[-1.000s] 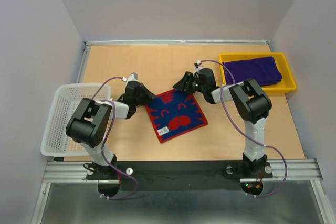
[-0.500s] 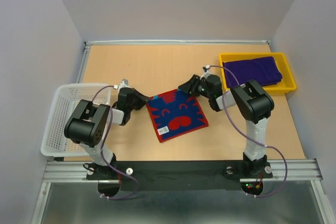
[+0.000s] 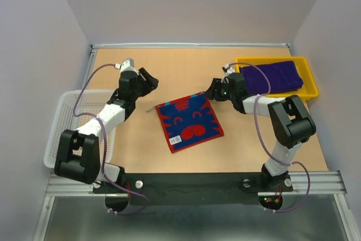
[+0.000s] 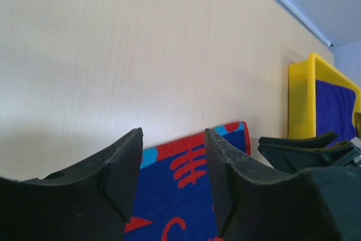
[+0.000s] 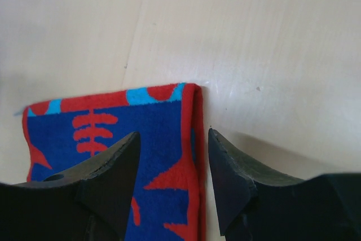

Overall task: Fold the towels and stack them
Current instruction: Fold the towel

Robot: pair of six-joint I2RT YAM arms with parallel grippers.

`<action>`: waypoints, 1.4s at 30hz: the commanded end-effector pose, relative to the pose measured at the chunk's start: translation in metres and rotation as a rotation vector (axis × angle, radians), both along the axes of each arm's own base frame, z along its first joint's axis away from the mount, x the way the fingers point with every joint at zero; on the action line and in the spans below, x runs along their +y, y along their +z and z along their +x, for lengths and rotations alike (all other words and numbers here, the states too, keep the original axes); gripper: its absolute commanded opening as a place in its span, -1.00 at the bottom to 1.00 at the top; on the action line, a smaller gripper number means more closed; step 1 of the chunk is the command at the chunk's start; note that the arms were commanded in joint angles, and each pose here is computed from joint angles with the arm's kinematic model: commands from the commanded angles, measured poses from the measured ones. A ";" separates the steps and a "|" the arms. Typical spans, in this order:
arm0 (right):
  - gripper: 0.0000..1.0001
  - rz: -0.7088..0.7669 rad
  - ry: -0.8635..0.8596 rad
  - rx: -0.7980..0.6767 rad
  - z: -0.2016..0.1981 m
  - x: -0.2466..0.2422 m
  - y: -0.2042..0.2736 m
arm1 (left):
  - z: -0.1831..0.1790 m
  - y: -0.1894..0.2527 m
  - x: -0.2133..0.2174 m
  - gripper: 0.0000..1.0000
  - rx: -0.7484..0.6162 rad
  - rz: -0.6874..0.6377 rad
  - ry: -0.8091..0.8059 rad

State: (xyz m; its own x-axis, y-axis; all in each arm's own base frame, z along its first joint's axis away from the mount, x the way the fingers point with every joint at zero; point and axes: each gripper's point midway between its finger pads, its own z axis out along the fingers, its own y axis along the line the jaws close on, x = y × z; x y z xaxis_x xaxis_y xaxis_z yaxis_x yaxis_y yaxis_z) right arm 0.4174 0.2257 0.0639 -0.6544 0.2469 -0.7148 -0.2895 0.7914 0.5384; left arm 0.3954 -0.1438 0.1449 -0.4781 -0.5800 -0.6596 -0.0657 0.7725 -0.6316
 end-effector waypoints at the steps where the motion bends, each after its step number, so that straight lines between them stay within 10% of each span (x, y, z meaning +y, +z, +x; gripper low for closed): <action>1: 0.13 -0.203 0.038 -0.017 -0.016 -0.014 0.020 | -0.008 0.024 0.023 0.39 0.027 0.211 -0.009; 5: 0.11 -0.330 0.099 0.000 -0.050 -0.003 0.024 | -0.013 0.047 0.047 0.97 0.028 0.365 0.018; 13: 0.05 -0.582 0.173 0.168 -0.129 0.006 -0.014 | -0.026 0.048 0.083 0.97 0.012 0.575 0.071; 30: 0.02 -0.666 0.171 0.495 -0.250 -0.007 -0.044 | -0.032 0.049 0.077 0.97 -0.049 0.586 0.008; 42: 0.09 -0.676 0.321 0.131 -0.162 0.020 0.062 | -0.034 0.047 0.065 0.97 -0.076 0.587 -0.079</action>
